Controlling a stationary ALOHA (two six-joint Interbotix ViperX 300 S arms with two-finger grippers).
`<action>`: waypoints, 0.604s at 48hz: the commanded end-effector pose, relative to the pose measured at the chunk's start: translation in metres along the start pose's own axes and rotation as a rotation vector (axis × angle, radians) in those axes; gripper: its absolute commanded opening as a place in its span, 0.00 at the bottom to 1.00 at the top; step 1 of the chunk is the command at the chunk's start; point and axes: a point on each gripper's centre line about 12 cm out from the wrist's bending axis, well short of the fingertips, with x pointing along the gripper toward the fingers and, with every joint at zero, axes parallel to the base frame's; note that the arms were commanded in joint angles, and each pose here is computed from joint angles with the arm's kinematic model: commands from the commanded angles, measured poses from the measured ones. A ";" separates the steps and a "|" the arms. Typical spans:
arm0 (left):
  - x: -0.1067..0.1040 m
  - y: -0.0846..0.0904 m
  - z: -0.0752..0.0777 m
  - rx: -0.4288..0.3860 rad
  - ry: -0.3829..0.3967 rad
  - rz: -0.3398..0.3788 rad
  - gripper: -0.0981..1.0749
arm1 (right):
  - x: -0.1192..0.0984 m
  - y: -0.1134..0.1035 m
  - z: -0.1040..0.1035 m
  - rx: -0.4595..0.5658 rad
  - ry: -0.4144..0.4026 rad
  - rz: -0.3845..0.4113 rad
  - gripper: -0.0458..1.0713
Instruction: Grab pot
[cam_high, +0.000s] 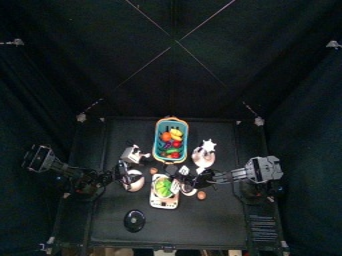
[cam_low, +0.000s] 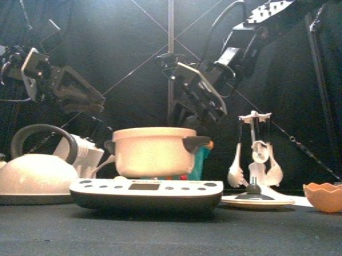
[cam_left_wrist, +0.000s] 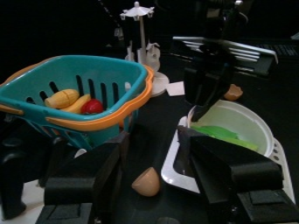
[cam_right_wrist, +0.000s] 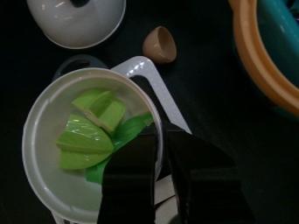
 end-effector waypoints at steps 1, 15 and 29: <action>0.003 -0.002 0.007 -0.009 -0.019 -0.003 0.82 | -0.019 0.004 0.018 0.016 -0.056 0.033 0.47; 0.003 -0.003 0.007 -0.010 -0.019 -0.003 0.82 | -0.023 0.002 0.018 0.017 -0.058 0.029 0.47; 0.003 -0.003 0.007 -0.010 -0.019 -0.003 0.82 | -0.024 0.002 0.018 0.020 -0.057 0.030 0.47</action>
